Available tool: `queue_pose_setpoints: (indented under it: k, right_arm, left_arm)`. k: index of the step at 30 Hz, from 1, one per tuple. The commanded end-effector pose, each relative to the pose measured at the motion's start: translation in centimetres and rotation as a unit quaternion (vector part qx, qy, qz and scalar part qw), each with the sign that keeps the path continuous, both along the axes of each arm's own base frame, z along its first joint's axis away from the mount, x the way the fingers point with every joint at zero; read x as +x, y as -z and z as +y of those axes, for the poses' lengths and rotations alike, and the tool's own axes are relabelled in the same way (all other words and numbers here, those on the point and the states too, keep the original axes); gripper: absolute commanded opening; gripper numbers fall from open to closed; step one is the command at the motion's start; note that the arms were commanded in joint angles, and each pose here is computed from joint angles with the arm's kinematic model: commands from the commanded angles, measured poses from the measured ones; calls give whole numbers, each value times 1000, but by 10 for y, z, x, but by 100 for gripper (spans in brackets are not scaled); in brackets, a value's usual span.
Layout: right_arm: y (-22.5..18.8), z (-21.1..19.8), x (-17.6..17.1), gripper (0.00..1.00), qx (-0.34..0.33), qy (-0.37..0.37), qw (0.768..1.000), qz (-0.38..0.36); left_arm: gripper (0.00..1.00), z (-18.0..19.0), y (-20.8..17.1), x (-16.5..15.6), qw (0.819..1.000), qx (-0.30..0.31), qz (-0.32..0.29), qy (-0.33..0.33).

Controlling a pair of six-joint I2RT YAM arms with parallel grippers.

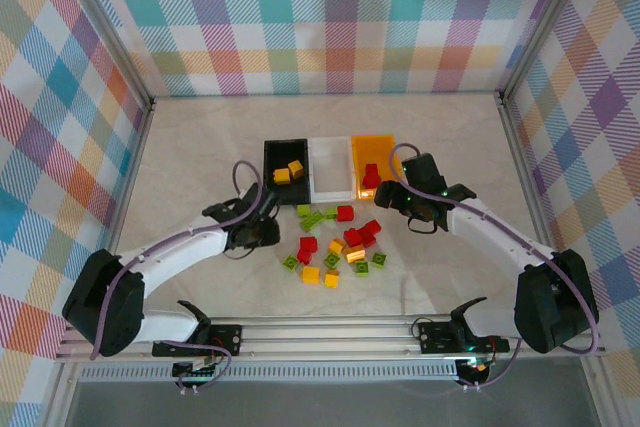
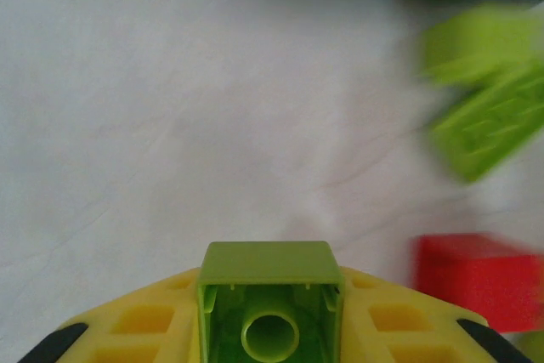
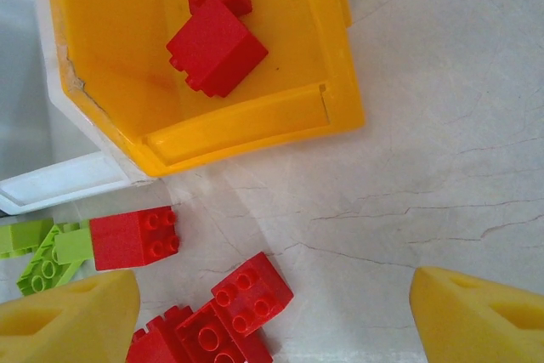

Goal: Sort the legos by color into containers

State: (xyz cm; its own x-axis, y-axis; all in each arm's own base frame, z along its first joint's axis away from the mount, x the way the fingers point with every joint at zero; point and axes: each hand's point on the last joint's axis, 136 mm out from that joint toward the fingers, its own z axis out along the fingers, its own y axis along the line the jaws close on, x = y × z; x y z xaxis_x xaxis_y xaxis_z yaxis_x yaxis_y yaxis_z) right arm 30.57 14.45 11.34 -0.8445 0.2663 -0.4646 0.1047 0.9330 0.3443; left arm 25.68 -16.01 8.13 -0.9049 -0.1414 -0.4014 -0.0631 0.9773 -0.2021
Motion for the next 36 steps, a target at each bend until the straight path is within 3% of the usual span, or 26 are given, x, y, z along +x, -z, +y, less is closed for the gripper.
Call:
queue_pose_setpoints:
  k: [1,10,17,20,25,28,31,36]
  right_arm:
    - [-1,-2,-1,83,1,4,1000,-6]
    - [5,-6,-8,83,-7,10,1000,11]
    - [5,-12,-13,83,-15,16,1000,12]
    - [1,-11,-14,83,-10,13,1000,11]
    - [-4,-11,-18,84,-6,8,1000,3]
    - [-7,-10,-19,84,-4,3,1000,4]
    - [-9,-7,-22,84,4,-6,1000,4]
    - [-5,0,-28,84,19,-25,999,9]
  left_arm:
    - [33,-40,-44,31,998,-39,-46,34]
    - [34,-126,-72,117,991,-39,-97,89]
    - [34,-146,-45,169,993,-19,-79,81]
    - [45,-150,-39,178,994,-21,-71,80]
    - [65,-160,-50,179,993,-41,-71,88]
    - [69,-163,-78,168,990,-65,-87,95]
    - [73,-161,-101,141,985,-82,-104,111]
    - [76,-131,-96,76,986,-91,-84,115]
